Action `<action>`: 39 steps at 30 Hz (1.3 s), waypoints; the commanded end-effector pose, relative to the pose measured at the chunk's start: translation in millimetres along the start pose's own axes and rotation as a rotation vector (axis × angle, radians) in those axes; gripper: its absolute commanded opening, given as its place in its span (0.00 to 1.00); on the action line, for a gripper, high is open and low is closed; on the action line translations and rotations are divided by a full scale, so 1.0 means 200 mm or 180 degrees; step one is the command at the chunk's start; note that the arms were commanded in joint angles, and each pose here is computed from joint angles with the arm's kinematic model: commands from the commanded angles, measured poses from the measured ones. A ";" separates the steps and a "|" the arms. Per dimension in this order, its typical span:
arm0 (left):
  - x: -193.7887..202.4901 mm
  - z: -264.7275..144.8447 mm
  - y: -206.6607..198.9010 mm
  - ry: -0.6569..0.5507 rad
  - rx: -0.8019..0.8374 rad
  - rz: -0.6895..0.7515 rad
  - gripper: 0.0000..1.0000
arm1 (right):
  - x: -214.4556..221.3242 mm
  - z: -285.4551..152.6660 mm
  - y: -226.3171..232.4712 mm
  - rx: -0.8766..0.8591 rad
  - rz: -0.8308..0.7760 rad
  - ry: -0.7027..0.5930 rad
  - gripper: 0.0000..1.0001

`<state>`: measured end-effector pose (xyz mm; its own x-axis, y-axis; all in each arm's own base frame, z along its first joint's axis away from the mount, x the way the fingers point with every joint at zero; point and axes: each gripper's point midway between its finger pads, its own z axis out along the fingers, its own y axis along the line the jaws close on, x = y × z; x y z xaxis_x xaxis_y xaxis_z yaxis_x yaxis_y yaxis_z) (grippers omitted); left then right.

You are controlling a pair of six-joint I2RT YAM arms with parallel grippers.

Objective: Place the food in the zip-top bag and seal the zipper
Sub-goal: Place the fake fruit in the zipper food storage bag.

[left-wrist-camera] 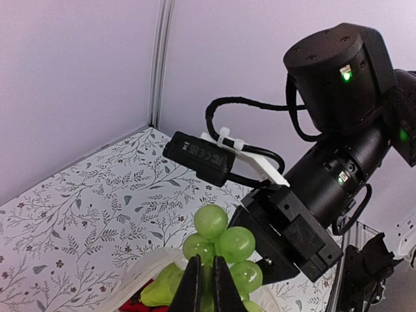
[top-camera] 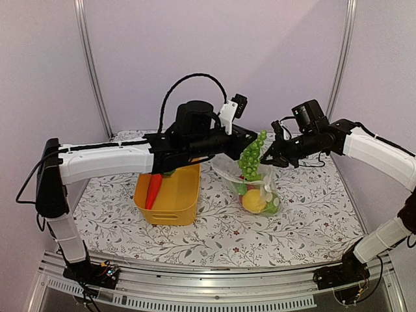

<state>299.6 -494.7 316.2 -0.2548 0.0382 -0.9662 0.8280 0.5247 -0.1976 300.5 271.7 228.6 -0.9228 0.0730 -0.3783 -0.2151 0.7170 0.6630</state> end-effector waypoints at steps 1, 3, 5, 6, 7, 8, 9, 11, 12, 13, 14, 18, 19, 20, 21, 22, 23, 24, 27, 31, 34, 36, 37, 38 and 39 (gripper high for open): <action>0.04 0.06 -0.04 -0.0056 0.0082 -0.0008 0.00 | -0.03 -0.07 0.11 -0.0184 -0.0068 -0.0107 0.00; 0.06 0.09 -0.03 -0.0050 0.0073 -0.0003 0.00 | -0.02 -0.07 0.11 -0.0169 -0.0061 -0.0099 0.00; 0.09 0.11 -0.02 -0.0034 0.0057 0.0002 0.00 | -0.01 -0.08 0.10 -0.0168 -0.0053 -0.0106 0.00; 0.10 0.12 -0.02 -0.0029 0.0037 0.0005 0.00 | -0.01 -0.08 0.10 -0.0168 -0.0047 -0.0112 0.00; 0.11 0.13 0.00 -0.0028 0.0012 -0.0005 0.00 | -0.01 -0.09 0.10 -0.0170 -0.0043 -0.0115 0.00; 0.13 0.14 0.00 -0.0021 -0.0003 -0.0018 0.00 | 0.00 -0.09 0.10 -0.0164 -0.0039 -0.0112 0.00; 0.13 0.14 0.01 -0.0028 -0.0008 -0.0031 0.00 | 0.00 -0.09 0.10 -0.0162 -0.0034 -0.0110 0.00; 0.14 0.15 0.02 -0.0053 -0.0048 -0.0041 0.00 | 0.01 -0.10 0.09 -0.0146 -0.0029 -0.0109 0.00; 0.14 0.16 0.04 -0.0064 -0.0103 -0.0041 0.00 | 0.01 -0.10 0.09 -0.0138 -0.0030 -0.0111 0.00; 0.15 0.16 0.05 -0.0076 -0.0139 -0.0039 0.00 | 0.01 -0.10 0.09 -0.0130 -0.0031 -0.0112 0.00; 0.15 0.16 0.06 -0.0084 -0.0165 -0.0033 0.00 | 0.01 -0.11 0.08 -0.0127 -0.0029 -0.0117 0.00; 0.11 0.16 0.07 -0.0170 -0.0179 -0.0052 0.00 | 0.02 -0.10 0.08 -0.0131 -0.0016 -0.0104 0.00; 0.10 0.16 0.07 -0.0183 -0.0196 -0.0055 0.00 | 0.02 -0.10 0.08 -0.0133 -0.0015 -0.0103 0.00; 0.10 0.15 0.08 -0.0196 -0.0210 -0.0056 0.00 | 0.02 -0.10 0.08 -0.0133 -0.0013 -0.0102 0.00; 0.09 0.15 0.08 -0.0210 -0.0217 -0.0054 0.00 | 0.02 -0.10 0.08 -0.0134 -0.0011 -0.0103 0.00; 0.08 0.15 0.08 -0.0216 -0.0224 -0.0046 0.00 | 0.02 -0.10 0.08 -0.0134 -0.0009 -0.0103 0.00; 0.07 0.15 0.09 -0.0232 -0.0226 -0.0039 0.00 | 0.02 -0.10 0.08 -0.0130 -0.0006 -0.0100 0.00; 0.06 0.15 0.09 -0.0256 -0.0227 -0.0009 0.00 | 0.02 -0.09 0.08 -0.0129 -0.0005 -0.0098 0.00; 0.01 0.12 0.11 -0.0323 -0.0277 0.0115 0.00 | 0.02 -0.09 0.07 -0.0125 0.0003 -0.0085 0.00; 0.01 0.13 0.16 -0.0324 -0.0286 0.0077 0.00 | 0.02 -0.08 0.07 -0.0130 0.0009 -0.0086 0.00; -0.02 0.13 0.15 -0.0389 -0.0238 0.0032 0.00 | 0.03 -0.07 0.06 -0.0119 0.0013 -0.0070 0.00; -0.06 0.11 0.12 -0.0477 -0.0160 -0.0019 0.00 | 0.03 -0.06 0.06 -0.0107 0.0014 -0.0058 0.00; -0.09 0.10 0.11 -0.0533 -0.0119 -0.0043 0.00 | 0.03 -0.06 0.05 -0.0098 0.0015 -0.0059 0.00; -0.11 0.09 0.09 -0.0594 -0.0075 -0.0060 0.00 | 0.03 -0.06 0.05 -0.0090 0.0015 -0.0059 0.00; -0.14 0.08 0.08 -0.0667 -0.0044 -0.0065 0.00 | 0.02 -0.06 0.05 -0.0087 0.0014 -0.0068 0.00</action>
<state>332.2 -504.9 299.0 -0.2095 -0.0340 -0.9772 0.7920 0.5802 -0.1900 292.1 268.8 239.0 -0.9197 0.0927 -0.3814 -0.2089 0.7070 0.6756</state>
